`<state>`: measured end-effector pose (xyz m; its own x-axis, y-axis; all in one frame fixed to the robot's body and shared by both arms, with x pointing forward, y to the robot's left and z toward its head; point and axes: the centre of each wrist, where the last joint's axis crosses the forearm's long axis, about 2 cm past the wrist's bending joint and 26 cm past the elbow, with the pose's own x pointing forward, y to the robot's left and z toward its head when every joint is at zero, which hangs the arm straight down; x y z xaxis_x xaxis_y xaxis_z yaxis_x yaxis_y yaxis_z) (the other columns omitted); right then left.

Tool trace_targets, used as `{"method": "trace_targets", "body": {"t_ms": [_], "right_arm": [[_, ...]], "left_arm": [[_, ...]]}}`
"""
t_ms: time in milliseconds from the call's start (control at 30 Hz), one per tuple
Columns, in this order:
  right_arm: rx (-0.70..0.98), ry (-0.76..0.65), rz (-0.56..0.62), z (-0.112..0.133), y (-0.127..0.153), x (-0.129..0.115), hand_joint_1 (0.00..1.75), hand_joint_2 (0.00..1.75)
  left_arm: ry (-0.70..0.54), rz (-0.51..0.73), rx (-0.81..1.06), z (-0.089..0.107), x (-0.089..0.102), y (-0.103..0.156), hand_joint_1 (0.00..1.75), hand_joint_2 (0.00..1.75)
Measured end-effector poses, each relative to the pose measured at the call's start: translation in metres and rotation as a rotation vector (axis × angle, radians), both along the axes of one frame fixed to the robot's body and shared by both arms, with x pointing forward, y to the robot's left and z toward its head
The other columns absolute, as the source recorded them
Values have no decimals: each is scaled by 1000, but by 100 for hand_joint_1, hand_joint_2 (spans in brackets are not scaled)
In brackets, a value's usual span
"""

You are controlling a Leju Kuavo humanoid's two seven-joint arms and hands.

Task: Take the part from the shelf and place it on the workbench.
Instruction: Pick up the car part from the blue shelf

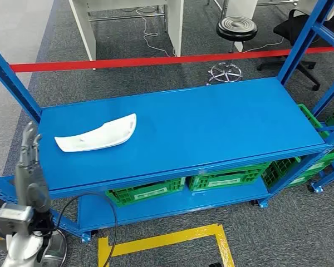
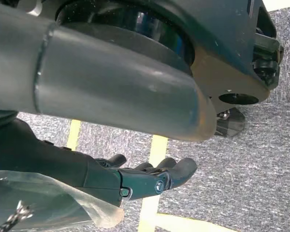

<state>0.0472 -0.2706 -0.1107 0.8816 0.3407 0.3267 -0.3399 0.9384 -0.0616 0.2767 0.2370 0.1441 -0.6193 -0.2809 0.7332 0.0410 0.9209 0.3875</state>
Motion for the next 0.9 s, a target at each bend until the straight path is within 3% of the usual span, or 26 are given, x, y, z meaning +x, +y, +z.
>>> {"method": "trace_targets", "body": {"t_ms": [467, 600, 900], "right_arm": [[-17, 5, 56, 2, 1, 12, 0, 0], [-35, 6, 67, 2, -6, 14, 0, 0], [-46, 20, 89, 2, -10, 14, 0, 0]], "left_arm": [[61, 39, 475, -9, 63, -7, 0, 0], [56, 87, 593, -7, 84, -7, 0, 175], [81, 134, 792, -5, 111, -10, 0, 175]]}}
